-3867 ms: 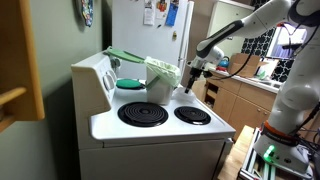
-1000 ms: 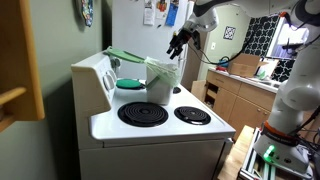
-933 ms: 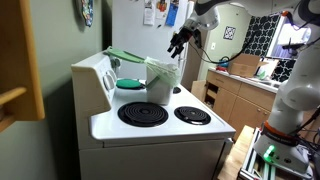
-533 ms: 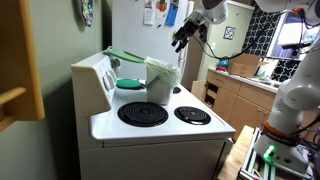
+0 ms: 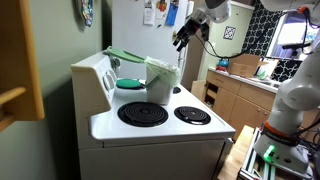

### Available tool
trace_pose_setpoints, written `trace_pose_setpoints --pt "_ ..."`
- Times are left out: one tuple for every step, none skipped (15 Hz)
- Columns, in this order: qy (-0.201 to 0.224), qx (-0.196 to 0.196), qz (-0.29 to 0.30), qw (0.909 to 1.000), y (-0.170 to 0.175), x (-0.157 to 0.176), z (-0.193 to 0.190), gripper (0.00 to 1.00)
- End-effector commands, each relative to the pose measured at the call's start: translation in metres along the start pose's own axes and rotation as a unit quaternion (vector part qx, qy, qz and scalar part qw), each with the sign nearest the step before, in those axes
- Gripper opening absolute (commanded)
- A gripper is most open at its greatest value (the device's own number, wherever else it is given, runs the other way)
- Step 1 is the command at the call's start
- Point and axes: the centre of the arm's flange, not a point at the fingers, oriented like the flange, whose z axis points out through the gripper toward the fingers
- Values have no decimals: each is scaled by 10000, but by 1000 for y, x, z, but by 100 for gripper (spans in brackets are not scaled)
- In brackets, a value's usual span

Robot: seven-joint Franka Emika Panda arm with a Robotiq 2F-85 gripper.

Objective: Open the lid on the bin

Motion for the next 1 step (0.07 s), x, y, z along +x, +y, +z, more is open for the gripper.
trace_pose_setpoints --pt "-2 0 1 10000 0 0 0 100"
